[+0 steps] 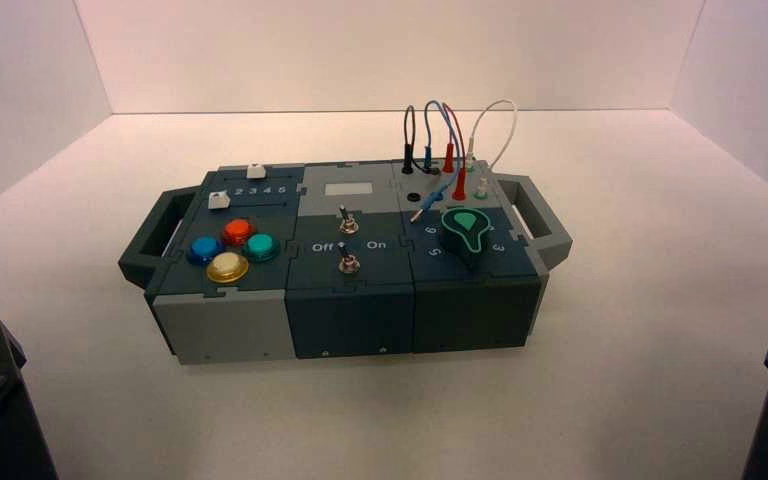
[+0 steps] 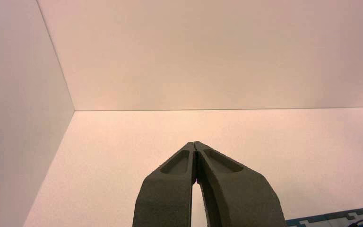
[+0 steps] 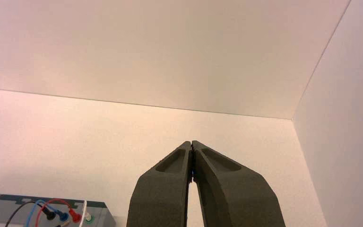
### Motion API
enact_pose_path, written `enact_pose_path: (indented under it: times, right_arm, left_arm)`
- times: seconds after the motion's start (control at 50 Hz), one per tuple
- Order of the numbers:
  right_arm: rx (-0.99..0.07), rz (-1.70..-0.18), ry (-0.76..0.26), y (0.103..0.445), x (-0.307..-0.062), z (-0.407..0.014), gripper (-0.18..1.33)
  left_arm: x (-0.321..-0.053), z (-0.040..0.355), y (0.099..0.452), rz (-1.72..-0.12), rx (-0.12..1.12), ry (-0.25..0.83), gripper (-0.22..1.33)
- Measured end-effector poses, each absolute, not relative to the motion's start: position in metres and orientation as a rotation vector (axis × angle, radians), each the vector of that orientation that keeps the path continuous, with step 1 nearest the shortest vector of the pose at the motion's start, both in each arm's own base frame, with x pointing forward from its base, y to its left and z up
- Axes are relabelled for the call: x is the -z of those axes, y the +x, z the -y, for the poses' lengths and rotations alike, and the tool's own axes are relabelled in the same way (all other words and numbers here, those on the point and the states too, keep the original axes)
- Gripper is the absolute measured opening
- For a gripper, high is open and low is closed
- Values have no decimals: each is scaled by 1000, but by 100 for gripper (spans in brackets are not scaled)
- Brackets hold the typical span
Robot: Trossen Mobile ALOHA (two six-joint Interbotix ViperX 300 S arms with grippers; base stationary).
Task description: Flip the bottom switch on with the right gripper.
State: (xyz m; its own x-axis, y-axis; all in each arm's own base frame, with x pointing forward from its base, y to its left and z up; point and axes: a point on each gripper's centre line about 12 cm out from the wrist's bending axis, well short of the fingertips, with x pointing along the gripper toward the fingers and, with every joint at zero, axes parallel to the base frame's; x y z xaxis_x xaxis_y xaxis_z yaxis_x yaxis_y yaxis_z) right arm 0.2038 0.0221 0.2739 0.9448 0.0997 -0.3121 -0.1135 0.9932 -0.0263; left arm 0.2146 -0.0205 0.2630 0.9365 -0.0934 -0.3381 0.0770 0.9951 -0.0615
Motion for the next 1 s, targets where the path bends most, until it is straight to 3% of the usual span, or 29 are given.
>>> enact_pose_path:
  times: [0.46, 0.6, 1.0]
  right_arm:
    - [-113, -338, -9, 203, -272, -24, -14]
    - [-143, -378, -8, 201, -267, -30, -14]
    - [-372, -585, -48, 202, -253, -84, -14]
  left_arm:
    - [-255, 21, 212, -414, 90, -44, -16]
    - [-239, 27, 211, -575, 114, -33, -16]
    - [-179, 42, 207, -1099, 164, 9, -16]
